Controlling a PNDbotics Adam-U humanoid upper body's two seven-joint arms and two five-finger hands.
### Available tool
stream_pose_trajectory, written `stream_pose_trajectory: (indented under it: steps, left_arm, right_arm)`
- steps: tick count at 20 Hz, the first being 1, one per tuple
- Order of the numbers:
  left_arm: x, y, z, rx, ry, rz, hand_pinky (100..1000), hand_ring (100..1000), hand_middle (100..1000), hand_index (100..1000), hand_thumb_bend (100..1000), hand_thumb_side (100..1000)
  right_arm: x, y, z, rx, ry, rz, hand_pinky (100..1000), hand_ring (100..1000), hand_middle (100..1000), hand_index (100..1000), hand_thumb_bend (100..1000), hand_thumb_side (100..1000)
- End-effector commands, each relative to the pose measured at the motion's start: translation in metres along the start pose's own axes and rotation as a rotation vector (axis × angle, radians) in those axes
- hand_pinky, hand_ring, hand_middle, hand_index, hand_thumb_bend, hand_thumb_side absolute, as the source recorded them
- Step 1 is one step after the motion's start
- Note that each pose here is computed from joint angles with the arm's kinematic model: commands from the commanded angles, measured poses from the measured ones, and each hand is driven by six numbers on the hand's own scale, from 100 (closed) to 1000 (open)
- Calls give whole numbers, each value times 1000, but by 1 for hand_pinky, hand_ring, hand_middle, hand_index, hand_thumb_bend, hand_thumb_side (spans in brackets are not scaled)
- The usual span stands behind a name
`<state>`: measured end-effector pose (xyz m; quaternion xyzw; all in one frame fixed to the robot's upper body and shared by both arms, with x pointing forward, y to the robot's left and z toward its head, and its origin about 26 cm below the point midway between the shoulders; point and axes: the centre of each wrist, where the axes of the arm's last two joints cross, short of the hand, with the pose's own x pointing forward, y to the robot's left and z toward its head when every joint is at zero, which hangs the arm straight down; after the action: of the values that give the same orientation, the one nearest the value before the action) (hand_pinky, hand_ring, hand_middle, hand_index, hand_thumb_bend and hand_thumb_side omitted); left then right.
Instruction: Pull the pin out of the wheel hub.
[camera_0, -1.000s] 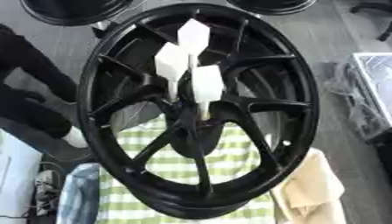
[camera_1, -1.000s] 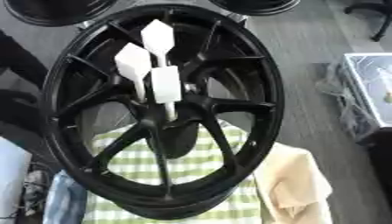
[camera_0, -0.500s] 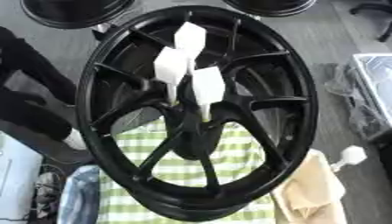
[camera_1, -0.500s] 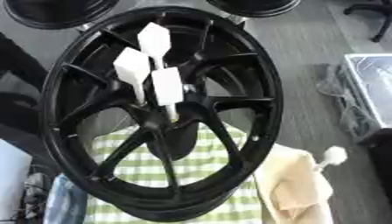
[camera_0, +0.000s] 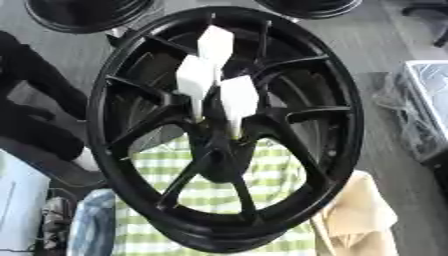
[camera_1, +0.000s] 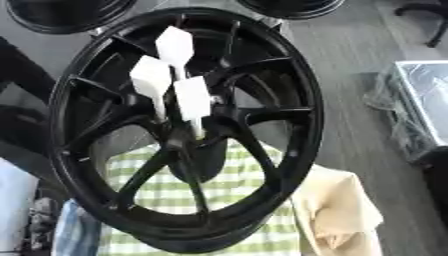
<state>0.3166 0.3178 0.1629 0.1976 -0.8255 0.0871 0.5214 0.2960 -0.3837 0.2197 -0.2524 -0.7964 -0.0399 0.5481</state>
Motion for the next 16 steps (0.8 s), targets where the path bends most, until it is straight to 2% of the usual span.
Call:
stream_pose_trajectory:
  steps: [1,7,16]
  left_arm:
    - [10,-1,-3,-10,-38,12,754,676,766,769,250,821]
    - [12,-9,-3,-34,-42,40,755,677,766,769,250,821]
    - [13,-15,-2,-59,-43,63,755,673,765,770,249,823]
  right_arm:
    - [21,16,-1,80,-123,-172,819,752,697,864,100,751]
    - [27,46,-11,164,-194,-333,822,727,670,844,100,708]
    - [11,74,-16,210,-147,-393,835,743,678,856,100,726]
